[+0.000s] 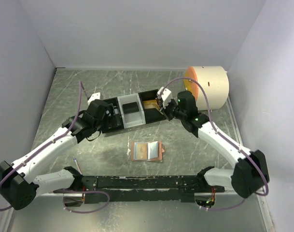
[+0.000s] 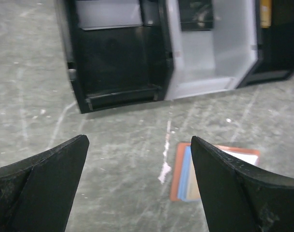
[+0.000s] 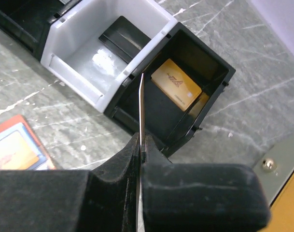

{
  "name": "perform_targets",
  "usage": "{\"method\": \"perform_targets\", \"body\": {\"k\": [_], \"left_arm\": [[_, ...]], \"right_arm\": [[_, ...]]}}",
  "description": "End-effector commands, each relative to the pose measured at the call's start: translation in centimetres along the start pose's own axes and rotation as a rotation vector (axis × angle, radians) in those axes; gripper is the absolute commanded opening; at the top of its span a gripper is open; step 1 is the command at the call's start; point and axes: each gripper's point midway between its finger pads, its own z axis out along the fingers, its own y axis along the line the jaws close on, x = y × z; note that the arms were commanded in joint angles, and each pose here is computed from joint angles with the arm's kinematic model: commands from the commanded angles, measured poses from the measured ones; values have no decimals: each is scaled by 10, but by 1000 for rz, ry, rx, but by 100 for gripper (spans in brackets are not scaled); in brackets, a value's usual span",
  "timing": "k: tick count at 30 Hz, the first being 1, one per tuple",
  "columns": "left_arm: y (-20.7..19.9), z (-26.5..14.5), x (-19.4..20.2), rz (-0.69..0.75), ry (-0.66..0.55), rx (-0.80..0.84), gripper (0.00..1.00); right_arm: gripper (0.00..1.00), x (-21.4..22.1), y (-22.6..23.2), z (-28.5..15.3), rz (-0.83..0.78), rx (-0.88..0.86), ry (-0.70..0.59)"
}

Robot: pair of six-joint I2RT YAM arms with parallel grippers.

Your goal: Take the credit cards out of the card holder

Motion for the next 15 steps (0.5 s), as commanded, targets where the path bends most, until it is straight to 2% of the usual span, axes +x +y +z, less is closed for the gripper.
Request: {"method": "perform_targets", "body": {"k": [1,3,7,9,11,15], "left_arm": [[31,2,-15,63,-16,-133,99],[39,3,-25,73,-23,-166,100],[58,6,-40,72,-43,-214,100],[67,5,-46,67,-63,-233,100],[75,3,-50,63,-90,-255,99],[84,0,-50,56,-135,-259,99]], "right_arm": [[0,-4,-18,17,-121,-63,30],[0,-3,-19,28,-176,-108,31],[0,4,-42,46,-260,-91,82],[0,13,-40,54,-286,-159,102],[0,12,-37,60,-352,-217,95],[0,8,-43,74,-405,-214,60]]}}
